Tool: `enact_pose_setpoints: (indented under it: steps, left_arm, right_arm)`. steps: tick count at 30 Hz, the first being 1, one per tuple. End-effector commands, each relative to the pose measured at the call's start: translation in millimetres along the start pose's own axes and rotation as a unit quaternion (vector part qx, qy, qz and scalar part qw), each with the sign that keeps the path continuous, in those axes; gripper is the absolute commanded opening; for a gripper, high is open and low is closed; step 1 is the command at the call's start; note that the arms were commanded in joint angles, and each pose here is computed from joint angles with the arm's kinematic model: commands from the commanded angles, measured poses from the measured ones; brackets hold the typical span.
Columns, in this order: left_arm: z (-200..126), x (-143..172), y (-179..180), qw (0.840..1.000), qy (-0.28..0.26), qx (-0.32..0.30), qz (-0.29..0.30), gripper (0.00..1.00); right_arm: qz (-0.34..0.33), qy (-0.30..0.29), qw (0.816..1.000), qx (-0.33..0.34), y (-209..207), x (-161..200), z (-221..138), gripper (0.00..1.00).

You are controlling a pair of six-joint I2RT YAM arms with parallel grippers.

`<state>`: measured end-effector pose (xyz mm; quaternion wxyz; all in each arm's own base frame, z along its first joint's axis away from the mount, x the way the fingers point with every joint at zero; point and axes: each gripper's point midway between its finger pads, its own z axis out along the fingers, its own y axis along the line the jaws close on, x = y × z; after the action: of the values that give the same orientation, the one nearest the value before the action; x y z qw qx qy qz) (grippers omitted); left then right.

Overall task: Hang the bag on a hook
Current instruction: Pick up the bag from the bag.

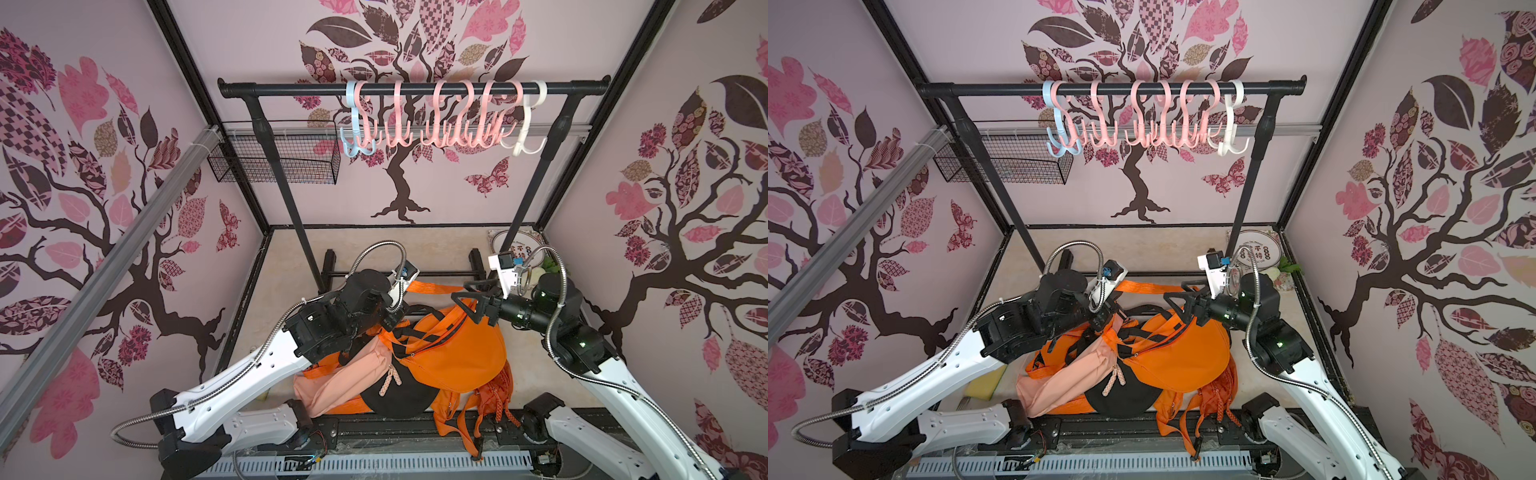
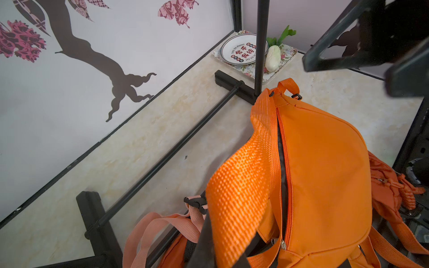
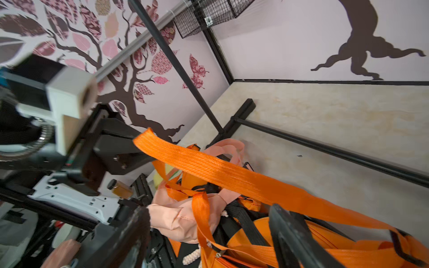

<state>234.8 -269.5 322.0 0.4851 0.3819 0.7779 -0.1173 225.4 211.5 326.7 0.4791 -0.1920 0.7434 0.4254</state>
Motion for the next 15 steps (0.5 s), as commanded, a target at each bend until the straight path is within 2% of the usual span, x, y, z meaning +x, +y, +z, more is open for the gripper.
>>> enact_pose_setpoints:
  steps: [1,5,9,15]
  left_arm:
    - [-5.9,-12.1,2.5,1.000,-0.001,0.002,-0.006,0.00]
    - [-7.0,-13.0,1.8,1.000,-0.003,0.006,-0.016,0.00]
    - [-7.4,-12.8,-3.1,1.000,-0.005,0.021,-0.021,0.00]
    - [-9.6,-16.6,-6.8,0.999,-0.010,0.036,-0.026,0.00]
  right_arm:
    - [-0.108,-0.070,0.990,0.058,5.8,-23.5,6.0,0.87]
    - [-0.136,-0.074,0.983,0.096,-5.6,-11.8,15.9,0.87]
    - [-0.140,-0.103,0.976,0.128,-19.5,-15.0,15.1,0.85]
    - [-0.160,-0.095,0.978,0.099,-12.9,-10.4,29.1,0.81]
